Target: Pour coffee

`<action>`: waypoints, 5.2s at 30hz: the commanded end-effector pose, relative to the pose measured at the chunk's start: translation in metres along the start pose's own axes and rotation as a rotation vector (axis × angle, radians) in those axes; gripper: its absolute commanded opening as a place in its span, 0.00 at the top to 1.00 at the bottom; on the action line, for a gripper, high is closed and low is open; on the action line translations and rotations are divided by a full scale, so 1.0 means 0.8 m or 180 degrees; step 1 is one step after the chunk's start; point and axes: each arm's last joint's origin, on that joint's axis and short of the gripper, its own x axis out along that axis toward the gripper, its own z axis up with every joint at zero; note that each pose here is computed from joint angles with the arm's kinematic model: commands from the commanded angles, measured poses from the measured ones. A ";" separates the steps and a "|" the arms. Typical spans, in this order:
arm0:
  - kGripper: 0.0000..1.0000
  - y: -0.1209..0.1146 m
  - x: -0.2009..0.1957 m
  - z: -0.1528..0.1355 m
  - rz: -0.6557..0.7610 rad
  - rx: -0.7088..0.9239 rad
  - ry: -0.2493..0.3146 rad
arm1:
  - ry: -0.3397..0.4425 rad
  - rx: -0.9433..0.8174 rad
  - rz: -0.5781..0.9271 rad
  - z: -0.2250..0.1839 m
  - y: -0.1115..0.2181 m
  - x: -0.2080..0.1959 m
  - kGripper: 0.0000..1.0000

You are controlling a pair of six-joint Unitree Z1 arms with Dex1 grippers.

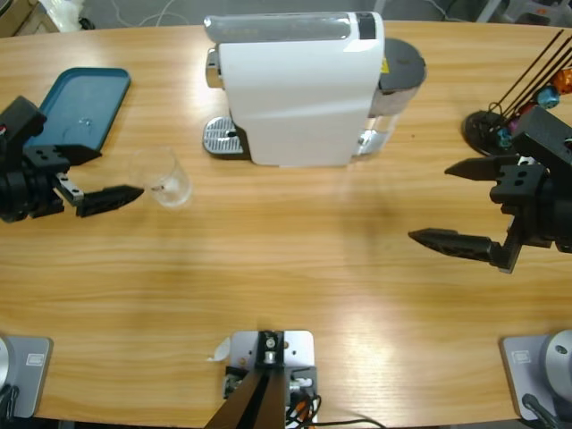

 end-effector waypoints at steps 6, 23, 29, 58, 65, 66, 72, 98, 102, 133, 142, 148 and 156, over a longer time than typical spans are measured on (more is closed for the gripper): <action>0.01 -0.005 0.022 0.018 -0.0069 -0.0173 -0.0201 | 0.0117 -0.0058 0.0110 -0.008 0.003 0.011 0.00; 0.43 0.070 0.019 0.158 -0.1924 -0.2163 -0.0766 | 0.0159 -0.0059 0.0119 -0.007 0.003 0.014 0.00; 0.43 0.090 0.040 0.156 -0.1876 -0.2681 -0.0663 | 0.0146 -0.0063 0.0118 -0.007 0.003 0.012 0.00; 0.83 0.088 0.140 0.158 -0.2112 -0.3056 -0.0197 | 0.0111 -0.0072 0.0114 -0.008 0.004 0.009 0.00; 1.00 0.089 0.132 0.159 -0.2104 -0.3040 -0.0252 | 0.0114 -0.0073 0.0114 -0.008 0.004 0.009 0.00; 1.00 0.088 0.132 0.159 -0.2105 -0.3037 -0.0253 | 0.0115 -0.0073 0.0115 -0.008 0.004 0.010 0.00; 1.00 0.088 0.125 0.156 -0.2110 -0.2990 -0.0289 | 0.0113 -0.0072 0.0119 -0.008 0.004 0.009 0.00; 0.10 0.102 0.085 0.124 -0.1878 -0.3170 -0.0413 | 0.0098 -0.0084 0.0127 -0.008 0.004 0.008 0.00; 0.06 0.104 0.094 0.131 -0.1912 -0.3175 -0.0401 | 0.0106 -0.0088 0.0133 -0.008 0.004 0.009 0.00; 0.73 0.089 0.133 0.165 -0.2129 -0.3098 -0.0293 | 0.0098 -0.0097 0.0138 -0.008 0.004 0.009 0.00; 1.00 0.086 0.131 0.164 -0.2153 -0.3069 -0.0315 | 0.0098 -0.0098 0.0137 -0.008 0.004 0.009 0.00; 1.00 0.086 0.131 0.164 -0.2158 -0.3057 -0.0336 | 0.0097 -0.0099 0.0135 -0.008 0.004 0.009 0.00; 1.00 0.086 0.116 0.175 -0.2195 -0.3020 -0.0448 | 0.0100 -0.0099 0.0133 -0.008 0.004 0.009 0.00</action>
